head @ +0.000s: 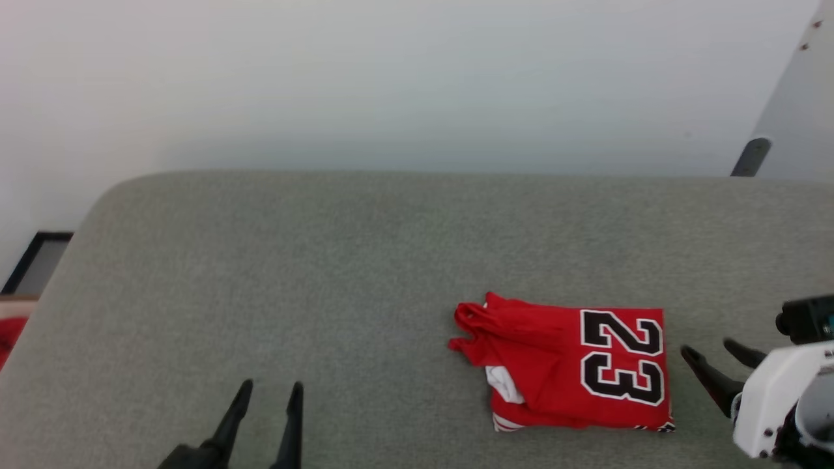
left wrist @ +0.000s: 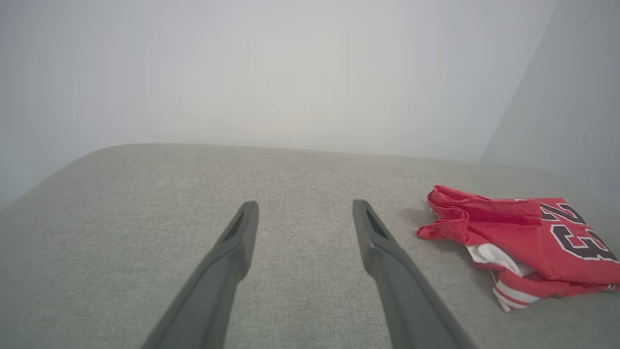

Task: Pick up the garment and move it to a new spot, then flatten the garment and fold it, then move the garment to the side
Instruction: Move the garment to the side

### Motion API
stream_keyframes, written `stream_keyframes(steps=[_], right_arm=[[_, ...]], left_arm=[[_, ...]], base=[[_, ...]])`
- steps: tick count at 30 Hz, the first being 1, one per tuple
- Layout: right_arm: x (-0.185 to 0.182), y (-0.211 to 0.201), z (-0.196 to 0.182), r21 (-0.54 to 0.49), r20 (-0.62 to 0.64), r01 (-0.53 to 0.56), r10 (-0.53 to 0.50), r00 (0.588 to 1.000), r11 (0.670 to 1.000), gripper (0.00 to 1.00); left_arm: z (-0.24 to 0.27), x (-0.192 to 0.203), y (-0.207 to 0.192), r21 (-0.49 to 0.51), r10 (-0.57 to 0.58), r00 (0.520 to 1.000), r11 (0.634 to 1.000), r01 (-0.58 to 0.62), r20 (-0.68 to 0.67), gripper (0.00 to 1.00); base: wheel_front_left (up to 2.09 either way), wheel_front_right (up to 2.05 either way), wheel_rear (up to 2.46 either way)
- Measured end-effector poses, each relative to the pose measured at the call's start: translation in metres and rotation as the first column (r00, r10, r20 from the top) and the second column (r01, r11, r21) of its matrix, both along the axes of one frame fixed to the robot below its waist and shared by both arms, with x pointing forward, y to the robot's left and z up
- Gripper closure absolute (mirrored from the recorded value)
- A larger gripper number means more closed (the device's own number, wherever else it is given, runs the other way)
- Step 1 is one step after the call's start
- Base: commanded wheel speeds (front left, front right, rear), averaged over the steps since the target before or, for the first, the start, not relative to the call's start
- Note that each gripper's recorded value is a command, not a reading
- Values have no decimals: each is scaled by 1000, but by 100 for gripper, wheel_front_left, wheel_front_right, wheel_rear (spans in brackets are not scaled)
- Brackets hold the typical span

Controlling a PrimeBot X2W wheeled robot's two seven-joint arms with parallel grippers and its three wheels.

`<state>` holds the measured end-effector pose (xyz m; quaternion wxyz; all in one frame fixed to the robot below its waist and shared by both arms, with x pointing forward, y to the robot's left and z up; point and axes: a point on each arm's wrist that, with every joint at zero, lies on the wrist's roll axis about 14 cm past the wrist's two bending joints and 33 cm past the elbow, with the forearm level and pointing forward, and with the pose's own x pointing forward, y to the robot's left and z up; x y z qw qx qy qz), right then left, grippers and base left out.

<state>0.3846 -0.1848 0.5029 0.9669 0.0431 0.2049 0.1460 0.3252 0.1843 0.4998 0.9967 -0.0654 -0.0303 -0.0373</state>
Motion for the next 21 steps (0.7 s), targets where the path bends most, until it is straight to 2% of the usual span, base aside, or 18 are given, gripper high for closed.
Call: stream_keyframes(steps=[3,5,7,11,16,20,21], right_arm=[[2,-3,-29,-39,-216,-41,32,976,998,0],[1,-4,-47,-43,-349,-62,43,936,997,0],[4,-4,-57,-46,-426,-76,49,903,996,0],[20,4,-69,-37,-497,-97,66,865,995,0],[25,19,-103,-35,-592,-145,96,800,989,0],[34,27,-118,-35,-614,-178,120,780,983,0],[36,29,-120,-35,-612,-183,124,781,982,31]], left_arm=[[-4,6,-3,-5,-6,1000,1000,6,-13,0],[-8,11,-6,-14,-9,1000,1000,9,-25,0],[-10,15,-8,-18,-13,999,1000,12,-35,0],[-9,30,-11,-28,-16,999,999,15,-30,0],[-16,49,-16,-32,-29,998,999,27,-49,0],[-23,64,-23,-28,-50,997,998,48,-67,0],[-24,67,-24,-22,-54,996,998,53,-71,0]], base=[[0,0,0],[0,0,0],[0,0,0],[0,0,0],[0,0,0],[0,0,0],[0,0,0]])
